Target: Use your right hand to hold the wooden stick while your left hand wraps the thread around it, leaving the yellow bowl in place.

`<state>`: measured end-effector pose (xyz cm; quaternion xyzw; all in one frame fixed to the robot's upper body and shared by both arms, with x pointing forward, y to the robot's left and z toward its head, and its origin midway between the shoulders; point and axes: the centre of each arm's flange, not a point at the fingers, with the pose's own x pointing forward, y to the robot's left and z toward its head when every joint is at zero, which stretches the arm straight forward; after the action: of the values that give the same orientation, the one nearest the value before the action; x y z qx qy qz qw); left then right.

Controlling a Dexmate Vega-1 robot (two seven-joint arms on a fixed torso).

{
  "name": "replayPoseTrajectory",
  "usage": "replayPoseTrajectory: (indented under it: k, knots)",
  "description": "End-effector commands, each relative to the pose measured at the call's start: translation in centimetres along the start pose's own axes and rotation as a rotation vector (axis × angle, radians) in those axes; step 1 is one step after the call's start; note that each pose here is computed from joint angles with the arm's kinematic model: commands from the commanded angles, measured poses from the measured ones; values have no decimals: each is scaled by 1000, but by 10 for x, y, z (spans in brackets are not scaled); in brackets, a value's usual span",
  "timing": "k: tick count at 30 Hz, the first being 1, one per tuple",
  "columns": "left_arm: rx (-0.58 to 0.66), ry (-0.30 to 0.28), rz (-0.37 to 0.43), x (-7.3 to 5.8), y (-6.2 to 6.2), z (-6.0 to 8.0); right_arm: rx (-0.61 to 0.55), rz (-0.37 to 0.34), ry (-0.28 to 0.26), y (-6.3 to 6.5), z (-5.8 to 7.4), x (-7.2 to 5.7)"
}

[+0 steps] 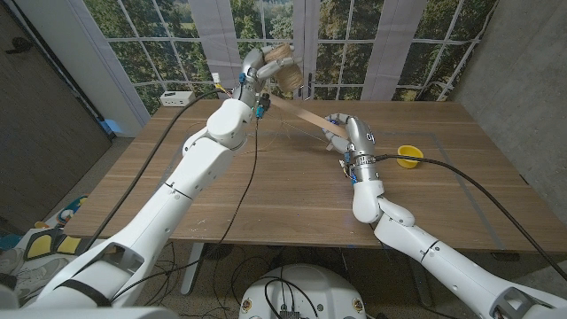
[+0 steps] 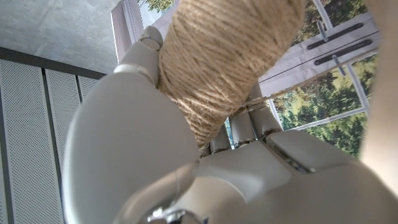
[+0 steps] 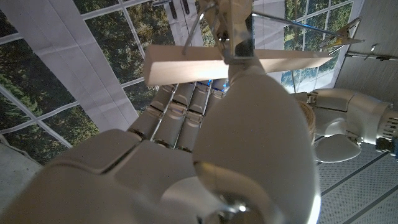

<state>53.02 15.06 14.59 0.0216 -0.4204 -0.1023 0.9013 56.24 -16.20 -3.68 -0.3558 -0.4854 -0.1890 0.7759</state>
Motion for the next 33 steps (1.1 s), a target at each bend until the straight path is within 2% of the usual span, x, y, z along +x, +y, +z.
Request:
replayPoseTrajectory:
  k: [1,11,15,24,30,33]
  knots:
    - [-94,33,-6,-27,5,-20,-39,-109,20,-10,-6,7]
    - [-145,77,-15,-44,4,-40,-93,-236,33,-17,-6,10]
    - [-160,71,-14,-51,4,-44,-115,-269,37,-19,-5,11]
    - [-221,116,-31,-63,2,-54,-173,-322,47,-18,-5,14]
    - [-233,139,-24,-74,4,-64,-136,-358,58,-20,-7,16]
    - [-264,160,4,-80,9,-75,-86,-379,59,-24,-7,15]
